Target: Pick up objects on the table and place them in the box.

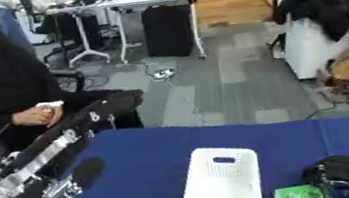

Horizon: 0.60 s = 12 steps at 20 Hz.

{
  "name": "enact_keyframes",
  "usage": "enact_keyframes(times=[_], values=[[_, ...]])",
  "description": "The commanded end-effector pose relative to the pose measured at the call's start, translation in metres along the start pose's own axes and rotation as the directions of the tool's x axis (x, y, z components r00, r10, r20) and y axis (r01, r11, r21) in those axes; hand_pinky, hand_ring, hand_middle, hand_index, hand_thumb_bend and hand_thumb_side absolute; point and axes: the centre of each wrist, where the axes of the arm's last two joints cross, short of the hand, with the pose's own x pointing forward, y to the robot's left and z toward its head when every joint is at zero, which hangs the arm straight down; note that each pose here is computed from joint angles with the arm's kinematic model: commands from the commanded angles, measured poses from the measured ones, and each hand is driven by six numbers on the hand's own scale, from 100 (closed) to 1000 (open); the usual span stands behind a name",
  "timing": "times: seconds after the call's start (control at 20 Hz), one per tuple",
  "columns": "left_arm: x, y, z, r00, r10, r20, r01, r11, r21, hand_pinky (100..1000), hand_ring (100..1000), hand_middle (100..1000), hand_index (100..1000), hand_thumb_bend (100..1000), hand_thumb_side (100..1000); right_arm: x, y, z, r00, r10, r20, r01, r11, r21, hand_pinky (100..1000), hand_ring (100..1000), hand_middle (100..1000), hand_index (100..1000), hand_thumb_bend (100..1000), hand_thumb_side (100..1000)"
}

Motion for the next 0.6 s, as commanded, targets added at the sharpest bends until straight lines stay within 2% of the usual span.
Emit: enact_keyframes(times=[0.05, 0.1, 0.15, 0.2, 0.3, 0.35, 0.4, 0.45, 0.6], values=[[0.0064, 0.0077, -0.0070, 0.965, -0.171, 0.201, 0.213, 0.954, -0.212, 991, 1000, 1000, 1000, 100, 874, 0.0014, -0.0016, -0.0011, 1.000, 0.008, 0.005, -0.008, 0.998, -0.065, 100, 340, 384, 567, 656, 903], [0.0064, 0.0077, -0.0072, 0.964, -0.171, 0.202, 0.213, 0.954, -0.212, 991, 1000, 1000, 1000, 100, 874, 0.0027, -0.0007, -0.0019, 1.000, 0.006, 0.009, -0.006, 0.996, -0.087, 100, 349, 396, 577, 654, 912], [0.0065, 0.0077, -0.0074, 0.964, -0.171, 0.202, 0.213, 0.954, -0.212, 991, 1000, 1000, 1000, 100, 874, 0.0036, 0.0003, -0.0024, 1.000, 0.005, 0.011, -0.004, 0.995, -0.104, 100, 243, 276, 483, 668, 840], [0.0065, 0.0077, -0.0076, 0.964, -0.170, 0.203, 0.213, 0.954, -0.212, 991, 1000, 1000, 1000, 100, 874, 0.0043, 0.0025, -0.0024, 1.000, 0.000, 0.010, 0.002, 0.993, -0.118, 100, 208, 245, 467, 680, 811], [0.0066, 0.0076, -0.0078, 0.964, -0.170, 0.203, 0.213, 0.954, -0.212, 991, 1000, 1000, 1000, 100, 874, 0.0050, 0.0053, -0.0025, 1.000, 0.003, 0.004, -0.003, 0.993, -0.115, 100, 204, 232, 464, 693, 806], [0.0066, 0.0075, -0.0079, 0.964, -0.170, 0.204, 0.213, 0.954, -0.212, 991, 1000, 1000, 1000, 100, 874, 0.0057, 0.0059, -0.0028, 1.000, 0.006, 0.002, -0.006, 0.993, -0.114, 100, 133, 158, 384, 694, 770], [0.0067, 0.0075, -0.0081, 0.964, -0.170, 0.204, 0.213, 0.954, -0.212, 991, 1000, 1000, 1000, 100, 874, 0.0063, 0.0063, -0.0031, 1.000, 0.009, 0.004, -0.008, 0.992, -0.122, 100, 133, 158, 384, 694, 770], [0.0067, 0.0075, -0.0082, 0.964, -0.170, 0.204, 0.213, 0.954, -0.212, 991, 1000, 1000, 1000, 100, 874, 0.0067, 0.0064, -0.0032, 1.000, 0.009, 0.005, -0.009, 0.991, -0.136, 100, 100, 100, 294, 670, 721], [0.0066, 0.0072, -0.0083, 0.964, -0.170, 0.204, 0.213, 0.953, -0.214, 991, 1000, 1000, 1000, 100, 875, 0.0074, 0.0080, -0.0028, 1.000, -0.012, -0.008, 0.010, 0.977, -0.214, 100, 100, 100, 267, 669, 698]])
